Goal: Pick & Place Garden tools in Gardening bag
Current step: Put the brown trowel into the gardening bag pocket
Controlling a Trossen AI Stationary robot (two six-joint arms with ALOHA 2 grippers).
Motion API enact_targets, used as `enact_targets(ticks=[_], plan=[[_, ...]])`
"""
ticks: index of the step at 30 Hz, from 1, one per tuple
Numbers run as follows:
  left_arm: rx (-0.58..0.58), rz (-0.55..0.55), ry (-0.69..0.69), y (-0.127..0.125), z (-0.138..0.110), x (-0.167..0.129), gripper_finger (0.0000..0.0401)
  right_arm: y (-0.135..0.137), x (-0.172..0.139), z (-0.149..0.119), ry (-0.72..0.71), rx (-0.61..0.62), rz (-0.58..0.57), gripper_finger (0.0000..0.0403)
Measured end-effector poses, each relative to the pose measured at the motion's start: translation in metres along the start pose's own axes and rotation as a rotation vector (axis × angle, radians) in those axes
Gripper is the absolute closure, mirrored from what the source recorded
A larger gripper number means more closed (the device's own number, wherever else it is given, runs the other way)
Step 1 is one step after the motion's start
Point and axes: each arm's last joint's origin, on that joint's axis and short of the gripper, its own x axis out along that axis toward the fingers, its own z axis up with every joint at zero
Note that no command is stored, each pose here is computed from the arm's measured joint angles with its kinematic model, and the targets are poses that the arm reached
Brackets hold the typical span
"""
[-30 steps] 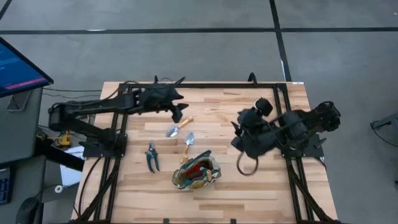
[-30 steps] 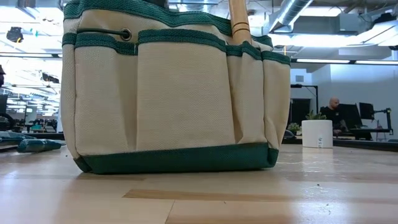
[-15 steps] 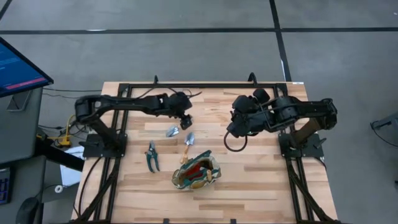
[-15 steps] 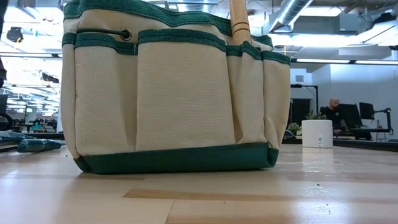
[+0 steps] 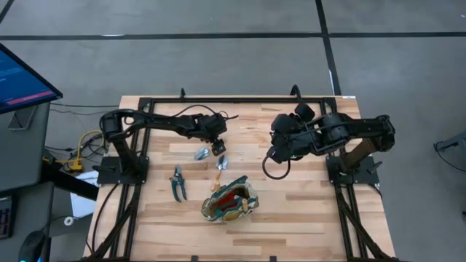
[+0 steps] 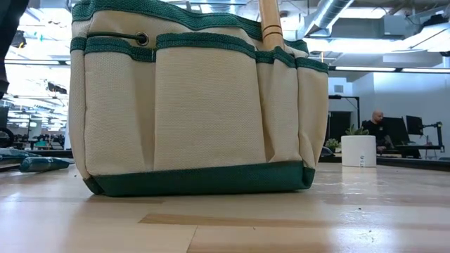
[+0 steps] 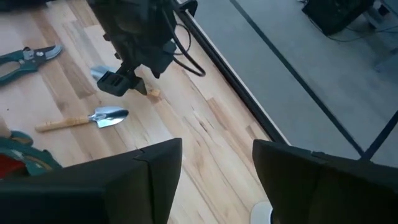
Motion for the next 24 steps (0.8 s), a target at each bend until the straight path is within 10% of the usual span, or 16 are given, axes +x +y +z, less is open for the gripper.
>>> enact_targets(ticks=[9,17,24], plan=[[0.029,0.002,0.081,-0.003,-0.010,0.025,0.0187,0.001,0.000,0.000,0.014,0.000,0.020,0.0217],[0.040,-0.012,0.079,-0.003,-0.010,0.023,0.0360,0.002,-0.001,-0.001,0.013,-0.004,0.025,0.0222],[0.021,-0.005,0.065,0.001,-0.008,0.019,0.0358,0.002,-0.001,-0.001,0.013,-0.004,0.025,0.0227]])
